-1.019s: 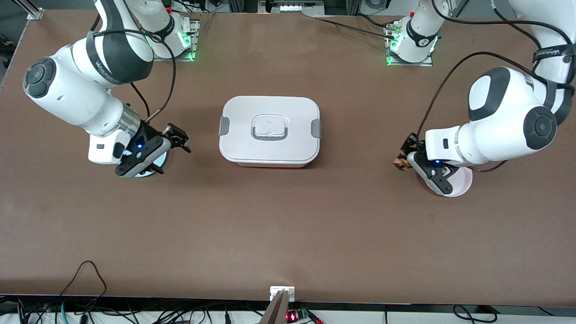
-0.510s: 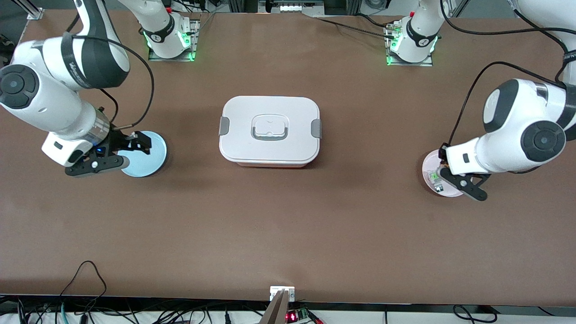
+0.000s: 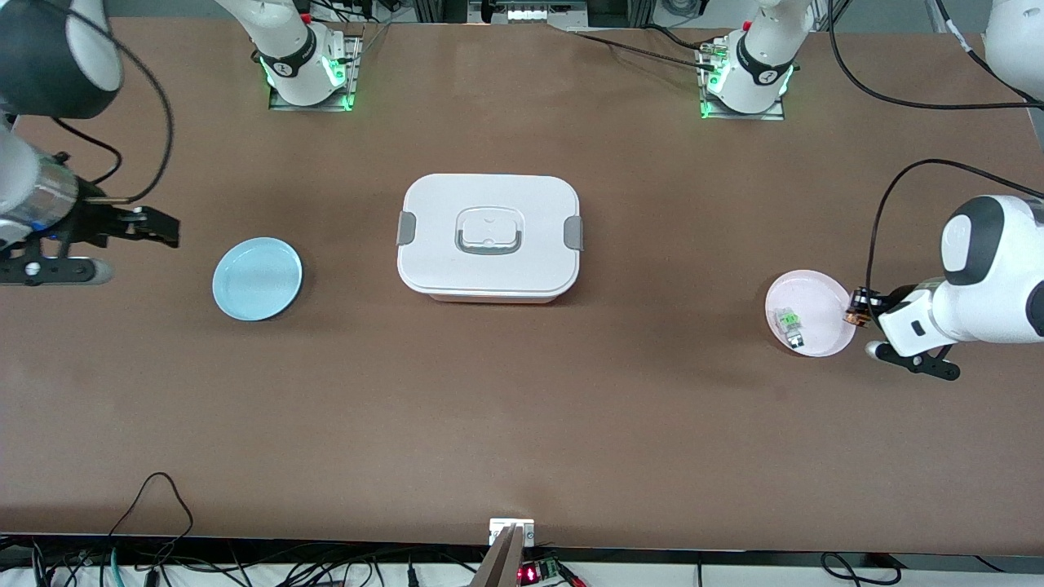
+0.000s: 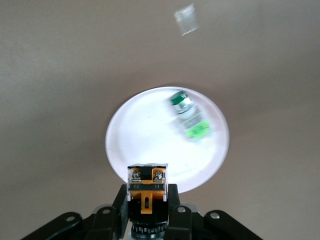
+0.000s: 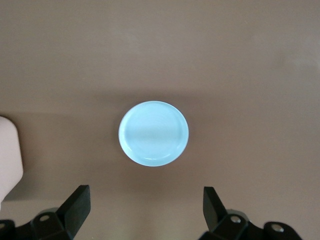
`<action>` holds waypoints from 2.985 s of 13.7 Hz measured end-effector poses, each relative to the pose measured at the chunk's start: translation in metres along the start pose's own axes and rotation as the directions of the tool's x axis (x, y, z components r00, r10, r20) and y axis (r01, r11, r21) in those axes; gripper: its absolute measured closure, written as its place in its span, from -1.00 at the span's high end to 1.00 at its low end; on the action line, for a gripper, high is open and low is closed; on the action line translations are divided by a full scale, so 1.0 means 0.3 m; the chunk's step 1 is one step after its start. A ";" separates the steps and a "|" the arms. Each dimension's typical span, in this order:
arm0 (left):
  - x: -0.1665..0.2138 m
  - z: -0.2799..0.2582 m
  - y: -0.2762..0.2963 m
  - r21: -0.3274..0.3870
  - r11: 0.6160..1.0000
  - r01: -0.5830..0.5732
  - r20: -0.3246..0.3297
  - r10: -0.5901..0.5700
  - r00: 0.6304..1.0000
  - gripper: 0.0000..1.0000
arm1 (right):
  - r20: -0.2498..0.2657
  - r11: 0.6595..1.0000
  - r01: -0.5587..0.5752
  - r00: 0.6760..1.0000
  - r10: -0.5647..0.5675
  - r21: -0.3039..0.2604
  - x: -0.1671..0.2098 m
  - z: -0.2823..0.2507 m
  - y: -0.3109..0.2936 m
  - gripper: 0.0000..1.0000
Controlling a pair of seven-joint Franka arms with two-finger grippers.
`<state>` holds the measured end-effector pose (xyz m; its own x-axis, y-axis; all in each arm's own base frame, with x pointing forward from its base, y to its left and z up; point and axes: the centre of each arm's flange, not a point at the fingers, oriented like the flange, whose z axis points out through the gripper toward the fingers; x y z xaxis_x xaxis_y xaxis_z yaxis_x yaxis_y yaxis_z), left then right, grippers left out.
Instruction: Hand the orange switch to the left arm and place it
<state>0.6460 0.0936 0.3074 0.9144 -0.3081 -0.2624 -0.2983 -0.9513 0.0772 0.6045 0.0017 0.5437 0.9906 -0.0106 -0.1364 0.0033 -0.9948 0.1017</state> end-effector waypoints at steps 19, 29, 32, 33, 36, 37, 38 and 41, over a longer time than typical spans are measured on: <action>0.039 0.332 0.017 0.011 0.678 -0.735 -0.087 0.733 0.675 -0.32 | -0.093 0.995 -0.022 0.995 0.031 0.093 -0.229 -0.131 0.173 1.00; 0.029 0.273 0.051 0.007 0.658 -0.753 -0.094 0.750 0.654 1.00 | -0.076 0.995 -0.023 0.997 0.031 0.094 -0.273 -0.203 0.176 1.00; 0.022 0.075 0.118 0.020 0.662 -0.749 -0.062 0.749 0.660 1.00 | -0.076 0.995 -0.020 0.997 0.028 0.093 -0.273 -0.203 0.171 1.00; 0.012 0.004 0.129 0.008 0.685 -0.728 -0.045 0.728 0.684 1.00 | -0.076 0.995 -0.020 0.997 0.027 0.093 -0.273 -0.203 0.169 1.00; -0.026 -0.216 0.186 -0.041 0.799 -0.600 0.012 0.601 0.799 1.00 | -0.076 0.995 -0.019 0.997 0.026 0.093 -0.273 -0.203 0.168 1.00; -0.040 -0.281 0.213 -0.052 0.836 -0.547 0.029 0.549 0.836 1.00 | -0.078 0.995 -0.019 0.997 0.026 0.093 -0.273 -0.206 0.168 1.00; -0.054 -0.340 0.242 -0.062 0.869 -0.492 0.048 0.495 0.868 1.00 | -0.081 0.995 -0.019 0.996 0.027 0.093 -0.273 -0.210 0.169 1.00; -0.100 -0.488 0.356 -0.086 0.920 -0.382 0.105 0.390 0.915 1.00 | -0.084 0.996 -0.019 0.996 0.027 0.093 -0.273 -0.216 0.170 1.00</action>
<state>0.6266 0.0000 0.4645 0.6917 -0.6518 -0.3111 -0.6005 -0.7583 0.2537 0.5322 -0.0414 0.6239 0.9983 -0.0290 -0.0504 -0.0284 -0.9995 0.0125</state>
